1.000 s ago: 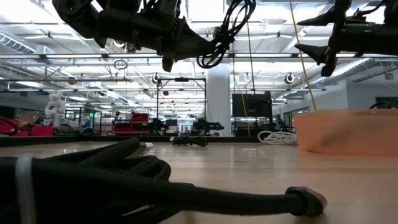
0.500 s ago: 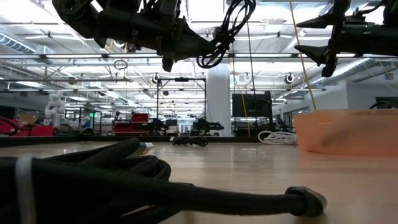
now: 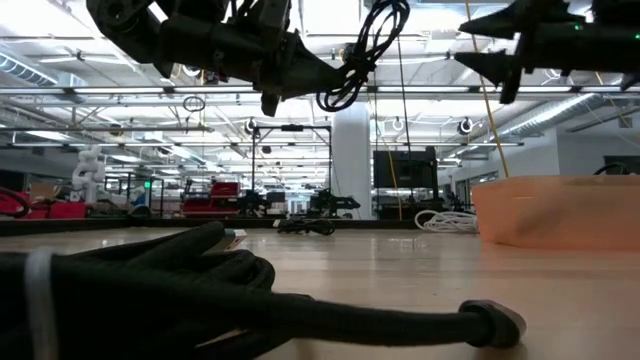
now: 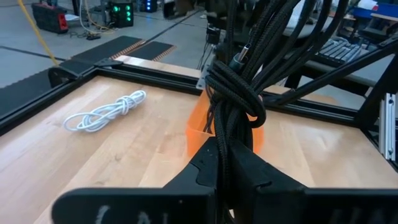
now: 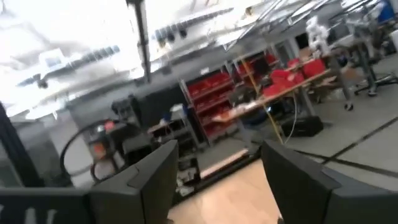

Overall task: Pick and place USB-C Cables
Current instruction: Put the middle black charger cable into the orange bin

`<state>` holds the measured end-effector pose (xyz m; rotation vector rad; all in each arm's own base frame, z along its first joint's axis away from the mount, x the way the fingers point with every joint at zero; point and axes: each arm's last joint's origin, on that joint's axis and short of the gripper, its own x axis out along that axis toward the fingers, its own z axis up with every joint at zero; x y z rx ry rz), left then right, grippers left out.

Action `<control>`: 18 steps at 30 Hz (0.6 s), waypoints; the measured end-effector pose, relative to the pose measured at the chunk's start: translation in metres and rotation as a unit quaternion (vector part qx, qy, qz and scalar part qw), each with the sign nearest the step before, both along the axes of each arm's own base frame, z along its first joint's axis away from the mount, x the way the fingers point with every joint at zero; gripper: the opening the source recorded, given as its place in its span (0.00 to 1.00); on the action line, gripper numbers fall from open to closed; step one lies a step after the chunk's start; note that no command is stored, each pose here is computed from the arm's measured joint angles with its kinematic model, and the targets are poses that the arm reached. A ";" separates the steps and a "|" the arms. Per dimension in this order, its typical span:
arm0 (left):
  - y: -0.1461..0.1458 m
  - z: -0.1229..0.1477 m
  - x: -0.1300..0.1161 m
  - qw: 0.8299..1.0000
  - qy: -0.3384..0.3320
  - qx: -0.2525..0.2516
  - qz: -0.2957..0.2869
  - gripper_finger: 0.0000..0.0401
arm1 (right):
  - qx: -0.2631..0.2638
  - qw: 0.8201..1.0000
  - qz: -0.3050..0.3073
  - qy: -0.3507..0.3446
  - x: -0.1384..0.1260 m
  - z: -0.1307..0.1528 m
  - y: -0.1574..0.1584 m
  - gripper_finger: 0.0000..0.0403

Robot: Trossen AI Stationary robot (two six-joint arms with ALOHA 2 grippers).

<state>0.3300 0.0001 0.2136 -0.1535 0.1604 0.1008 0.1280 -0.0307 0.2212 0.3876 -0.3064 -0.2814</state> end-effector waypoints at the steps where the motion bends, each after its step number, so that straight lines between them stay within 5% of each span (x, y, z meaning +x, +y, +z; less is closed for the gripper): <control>1: 0.001 0.000 0.000 1.000 -0.001 0.000 0.001 0.02 | 0.001 1.000 0.001 0.013 0.002 -0.002 0.000 0.55; 8: 0.007 0.001 0.000 1.000 -0.005 0.006 0.009 0.05 | 0.010 0.998 0.022 0.058 0.016 -0.013 0.000 0.55; 18: 0.016 0.002 0.000 1.000 -0.012 0.006 0.025 0.04 | 0.004 0.997 0.072 0.035 0.035 -0.015 0.013 0.55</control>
